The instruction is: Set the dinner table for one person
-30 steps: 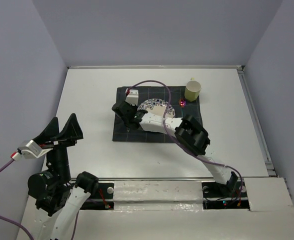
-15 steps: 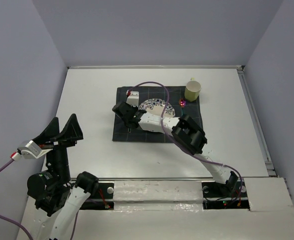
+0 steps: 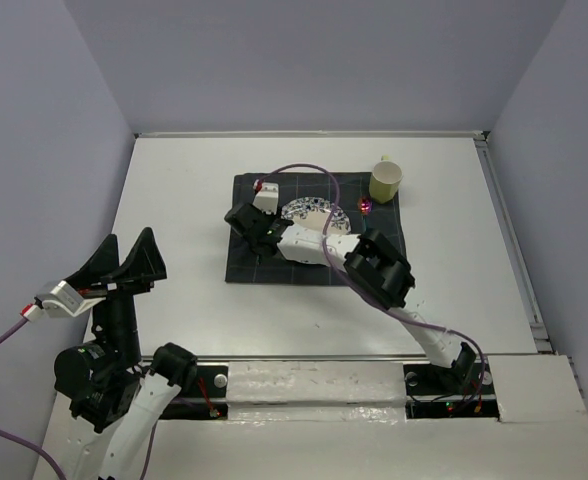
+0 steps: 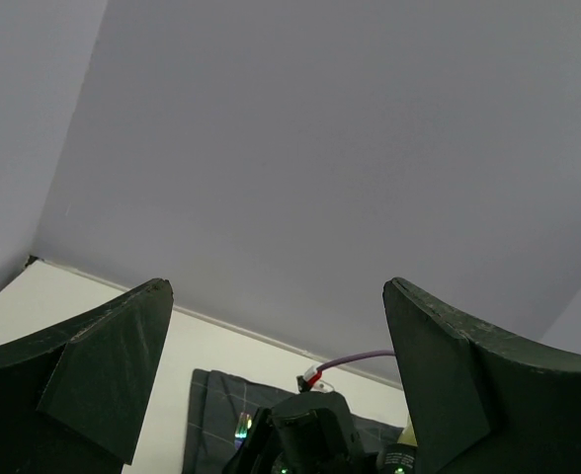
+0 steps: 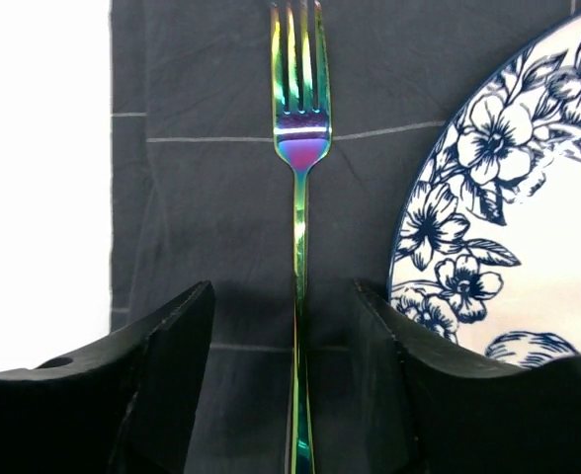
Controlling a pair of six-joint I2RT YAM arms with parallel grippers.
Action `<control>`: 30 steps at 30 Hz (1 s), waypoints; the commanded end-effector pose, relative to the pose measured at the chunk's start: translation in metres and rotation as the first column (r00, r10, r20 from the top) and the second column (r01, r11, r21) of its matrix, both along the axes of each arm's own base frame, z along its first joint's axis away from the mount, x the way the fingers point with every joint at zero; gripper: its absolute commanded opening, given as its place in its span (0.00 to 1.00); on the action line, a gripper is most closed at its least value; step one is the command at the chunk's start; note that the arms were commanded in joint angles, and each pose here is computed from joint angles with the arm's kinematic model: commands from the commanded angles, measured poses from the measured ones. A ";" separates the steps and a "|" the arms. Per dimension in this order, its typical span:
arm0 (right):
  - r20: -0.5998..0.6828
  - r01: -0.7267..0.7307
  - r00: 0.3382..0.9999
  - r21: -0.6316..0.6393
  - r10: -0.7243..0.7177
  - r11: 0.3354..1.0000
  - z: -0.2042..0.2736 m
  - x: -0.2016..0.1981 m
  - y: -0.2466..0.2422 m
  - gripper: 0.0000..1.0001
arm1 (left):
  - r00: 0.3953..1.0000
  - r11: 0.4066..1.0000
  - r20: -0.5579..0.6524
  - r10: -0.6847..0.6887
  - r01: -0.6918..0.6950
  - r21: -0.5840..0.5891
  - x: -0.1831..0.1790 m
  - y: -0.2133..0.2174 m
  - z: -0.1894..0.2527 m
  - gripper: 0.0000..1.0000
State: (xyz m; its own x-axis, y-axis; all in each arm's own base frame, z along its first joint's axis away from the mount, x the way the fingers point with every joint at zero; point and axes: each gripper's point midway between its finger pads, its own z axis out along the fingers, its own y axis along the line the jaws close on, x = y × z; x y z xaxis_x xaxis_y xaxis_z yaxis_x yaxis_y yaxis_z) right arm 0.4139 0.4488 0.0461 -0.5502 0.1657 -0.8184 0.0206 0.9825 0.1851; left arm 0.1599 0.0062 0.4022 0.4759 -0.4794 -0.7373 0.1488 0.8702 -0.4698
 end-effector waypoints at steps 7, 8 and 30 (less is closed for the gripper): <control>0.295 -0.209 0.948 0.284 0.122 0.936 0.227 -0.035 -0.023 1.00 | 1.000 1.000 0.007 0.021 -0.021 0.002 0.004 0.001 0.007 0.99; 0.295 -0.226 0.945 0.269 0.144 0.936 0.221 -0.049 -0.030 1.00 | 1.000 1.000 -0.009 0.022 -0.022 0.010 0.008 -0.001 0.005 0.99; 0.617 -0.500 0.760 0.358 0.202 0.788 0.298 -0.263 -0.309 1.00 | 0.908 0.987 -0.398 -0.130 0.158 0.039 0.060 -0.056 -0.063 0.99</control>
State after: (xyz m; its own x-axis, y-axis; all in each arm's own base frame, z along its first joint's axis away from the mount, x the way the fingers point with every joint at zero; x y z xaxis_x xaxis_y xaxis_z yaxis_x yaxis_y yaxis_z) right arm 0.1505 0.1510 0.3772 -0.1667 0.5416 -0.8239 -0.5832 0.6197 0.5253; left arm 0.2148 -0.0394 0.3301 0.1022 -0.4511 -0.8866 0.0638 0.8924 -0.4467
